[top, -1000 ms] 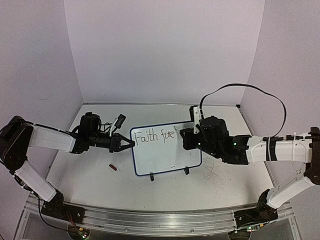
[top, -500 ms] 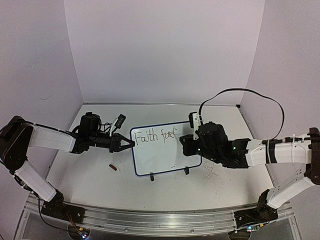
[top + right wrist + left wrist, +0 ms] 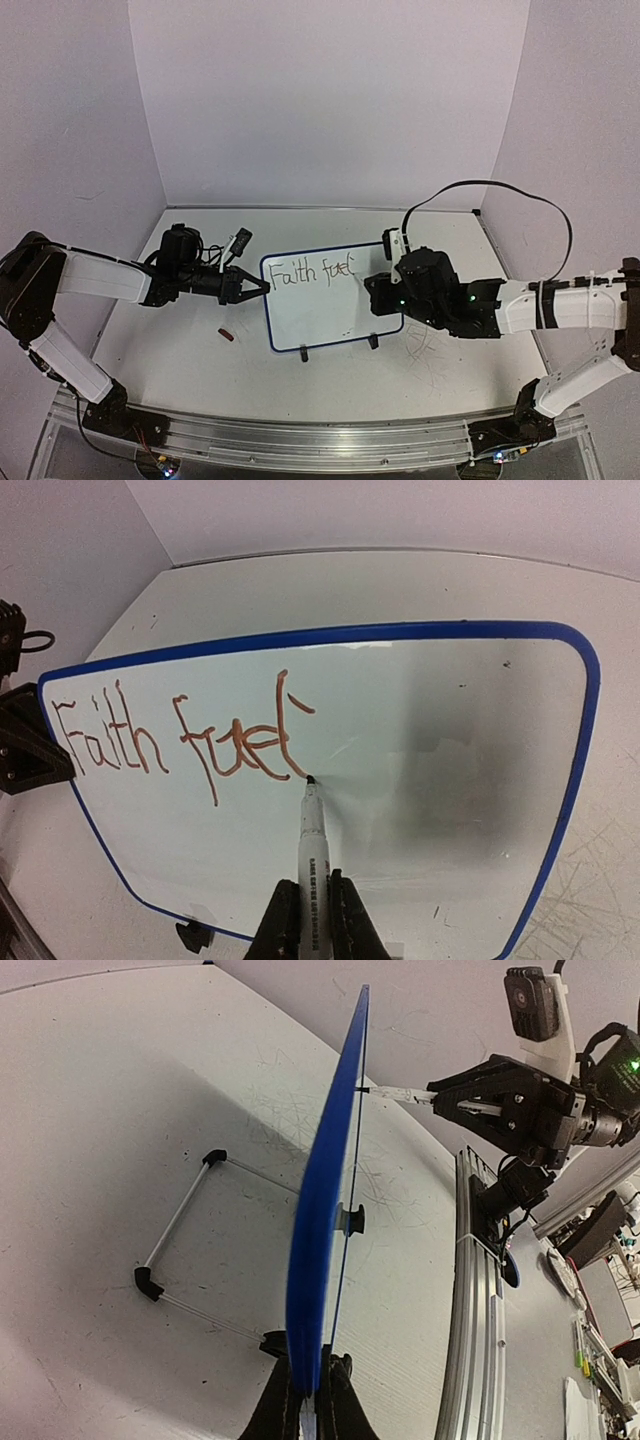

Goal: Write a sentence on the whiteboard

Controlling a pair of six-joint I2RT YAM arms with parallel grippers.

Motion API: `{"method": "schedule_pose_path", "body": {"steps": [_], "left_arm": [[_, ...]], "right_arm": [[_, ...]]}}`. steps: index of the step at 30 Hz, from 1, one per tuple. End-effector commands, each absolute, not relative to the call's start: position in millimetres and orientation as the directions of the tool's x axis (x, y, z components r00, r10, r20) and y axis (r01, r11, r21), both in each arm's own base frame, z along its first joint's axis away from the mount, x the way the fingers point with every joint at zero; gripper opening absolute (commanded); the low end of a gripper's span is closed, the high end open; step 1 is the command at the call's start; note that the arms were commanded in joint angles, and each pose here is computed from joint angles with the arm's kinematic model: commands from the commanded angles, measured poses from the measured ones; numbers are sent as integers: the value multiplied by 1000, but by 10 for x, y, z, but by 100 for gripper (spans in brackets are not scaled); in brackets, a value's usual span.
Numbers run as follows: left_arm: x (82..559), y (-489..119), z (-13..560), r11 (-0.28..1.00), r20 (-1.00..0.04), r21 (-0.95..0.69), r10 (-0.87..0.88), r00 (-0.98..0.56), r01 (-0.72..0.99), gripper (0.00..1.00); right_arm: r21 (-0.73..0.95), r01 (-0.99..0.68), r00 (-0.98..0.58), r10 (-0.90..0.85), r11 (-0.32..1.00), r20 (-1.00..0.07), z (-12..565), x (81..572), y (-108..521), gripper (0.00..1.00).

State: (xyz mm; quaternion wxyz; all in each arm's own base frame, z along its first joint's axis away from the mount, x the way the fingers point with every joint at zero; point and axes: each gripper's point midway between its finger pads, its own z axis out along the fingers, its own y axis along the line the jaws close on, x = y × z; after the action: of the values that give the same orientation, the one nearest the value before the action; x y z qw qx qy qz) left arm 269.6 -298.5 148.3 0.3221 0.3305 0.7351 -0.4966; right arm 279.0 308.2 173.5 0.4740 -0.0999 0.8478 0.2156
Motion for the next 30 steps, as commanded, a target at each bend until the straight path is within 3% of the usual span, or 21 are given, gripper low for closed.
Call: {"method": "schedule_pose_path", "body": {"steps": [1, 6, 30], "left_arm": [[2723, -3019, 1434, 306, -806, -493, 192, -560, 815, 0], [2719, -3022, 1435, 306, -807, -492, 192, -559, 815, 0], [2723, -3024, 1453, 303, -809, -489, 193, -555, 818, 0]], "right_arm": [[266, -349, -495, 65, 898, -867, 1917, 2814, 2985, 0], [315, -419, -452, 105, 852, -886, 2169, 2766, 3053, 0], [251, -339, -441, 82, 907, -894, 2042, 2980, 3033, 0]]}}
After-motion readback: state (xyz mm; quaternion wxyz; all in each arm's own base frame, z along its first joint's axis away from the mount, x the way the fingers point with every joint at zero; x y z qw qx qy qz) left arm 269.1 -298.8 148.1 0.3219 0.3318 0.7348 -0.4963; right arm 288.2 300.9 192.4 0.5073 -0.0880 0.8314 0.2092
